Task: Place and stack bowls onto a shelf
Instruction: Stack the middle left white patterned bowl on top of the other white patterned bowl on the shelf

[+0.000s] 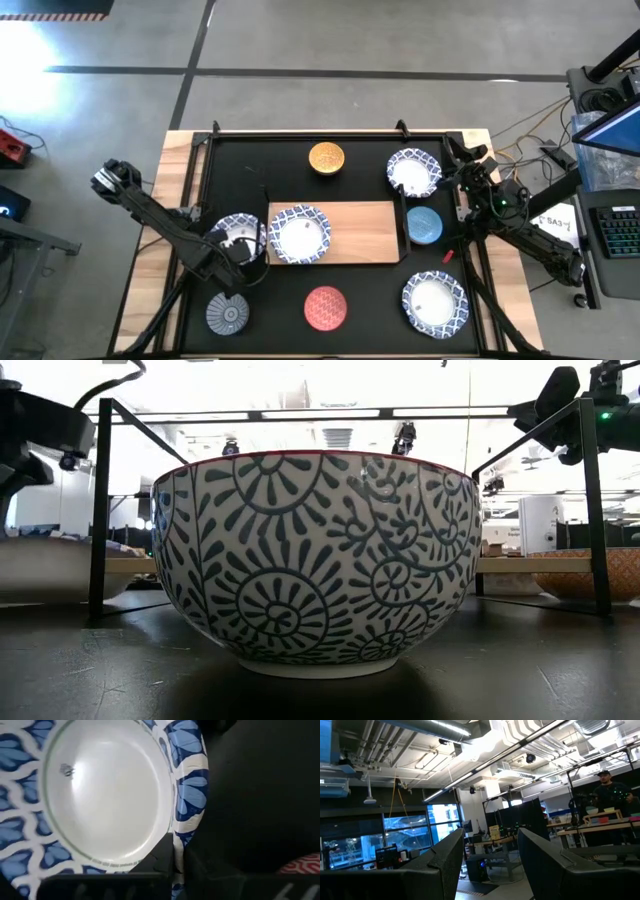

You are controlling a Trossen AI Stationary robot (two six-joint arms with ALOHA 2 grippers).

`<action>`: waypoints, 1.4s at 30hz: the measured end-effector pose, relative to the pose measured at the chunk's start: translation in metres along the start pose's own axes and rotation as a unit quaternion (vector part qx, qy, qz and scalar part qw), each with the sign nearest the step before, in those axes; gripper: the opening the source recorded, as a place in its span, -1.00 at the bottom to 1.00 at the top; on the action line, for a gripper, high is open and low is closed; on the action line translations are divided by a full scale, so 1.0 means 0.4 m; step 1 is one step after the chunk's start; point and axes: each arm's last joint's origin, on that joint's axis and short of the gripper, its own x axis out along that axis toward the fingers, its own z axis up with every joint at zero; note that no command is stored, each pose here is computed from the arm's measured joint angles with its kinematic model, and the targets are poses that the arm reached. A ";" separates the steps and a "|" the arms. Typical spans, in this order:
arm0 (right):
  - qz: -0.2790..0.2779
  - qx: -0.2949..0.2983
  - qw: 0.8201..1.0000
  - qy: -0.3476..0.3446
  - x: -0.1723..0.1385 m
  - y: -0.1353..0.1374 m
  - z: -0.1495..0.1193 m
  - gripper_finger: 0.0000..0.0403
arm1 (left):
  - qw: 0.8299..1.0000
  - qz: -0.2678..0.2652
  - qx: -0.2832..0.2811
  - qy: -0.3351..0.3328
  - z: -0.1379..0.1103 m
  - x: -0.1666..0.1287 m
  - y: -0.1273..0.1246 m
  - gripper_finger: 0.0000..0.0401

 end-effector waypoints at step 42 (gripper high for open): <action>0.000 0.000 1.000 0.000 0.000 0.000 0.000 -0.13 | 0.924 0.268 -0.056 -0.268 0.151 -0.182 0.100 -0.98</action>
